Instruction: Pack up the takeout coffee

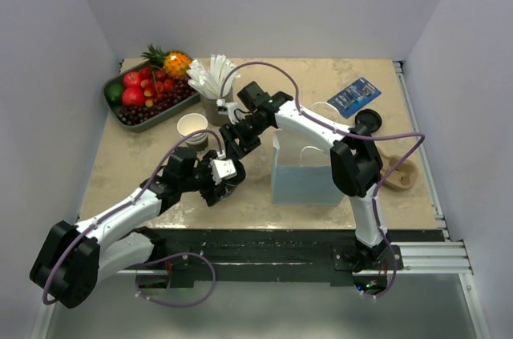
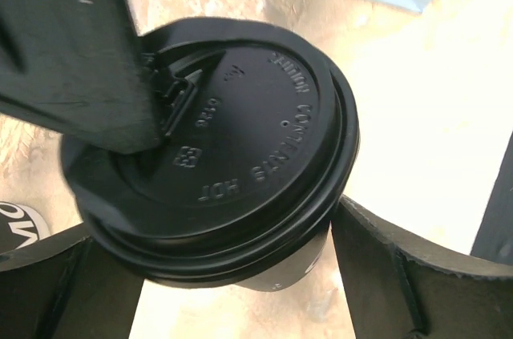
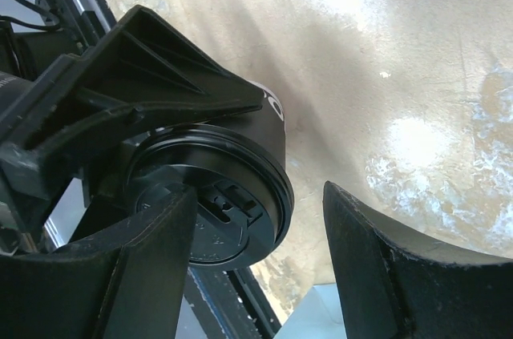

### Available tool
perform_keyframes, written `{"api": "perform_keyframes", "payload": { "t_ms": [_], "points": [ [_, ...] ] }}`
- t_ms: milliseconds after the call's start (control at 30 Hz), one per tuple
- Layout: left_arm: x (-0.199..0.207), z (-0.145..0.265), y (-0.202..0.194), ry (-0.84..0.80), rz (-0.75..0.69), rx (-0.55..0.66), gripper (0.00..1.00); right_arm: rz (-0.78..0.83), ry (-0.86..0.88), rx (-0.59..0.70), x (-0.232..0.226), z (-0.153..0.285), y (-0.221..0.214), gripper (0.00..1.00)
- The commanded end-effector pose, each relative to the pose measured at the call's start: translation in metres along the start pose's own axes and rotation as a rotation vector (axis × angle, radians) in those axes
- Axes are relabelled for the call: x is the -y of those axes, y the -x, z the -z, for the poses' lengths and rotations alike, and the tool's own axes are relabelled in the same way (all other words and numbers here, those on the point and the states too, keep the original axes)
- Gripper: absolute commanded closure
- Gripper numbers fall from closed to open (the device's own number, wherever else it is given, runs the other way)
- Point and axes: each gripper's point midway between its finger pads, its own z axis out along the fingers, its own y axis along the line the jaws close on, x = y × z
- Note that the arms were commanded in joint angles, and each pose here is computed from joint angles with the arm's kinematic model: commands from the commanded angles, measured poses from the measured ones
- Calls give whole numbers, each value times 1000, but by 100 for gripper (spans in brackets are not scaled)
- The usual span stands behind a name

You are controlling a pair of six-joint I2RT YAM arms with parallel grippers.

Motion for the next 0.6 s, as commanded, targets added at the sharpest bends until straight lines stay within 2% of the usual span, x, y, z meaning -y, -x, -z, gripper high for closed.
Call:
{"api": "perform_keyframes", "payload": {
  "t_ms": [0,167,200,567],
  "points": [
    [3,1,-16,-35,-97,-69,10,39,-13,30,-2,-1,7,34],
    [4,7,-20,-28,-137,-73,8,49,-6,11,-10,-2,-2,34],
    [4,9,-19,-28,-146,-69,1,53,-4,9,-13,-2,-3,34],
    [10,28,-36,-51,-202,-171,0,88,-2,31,-26,-3,6,32]
  ]
}}
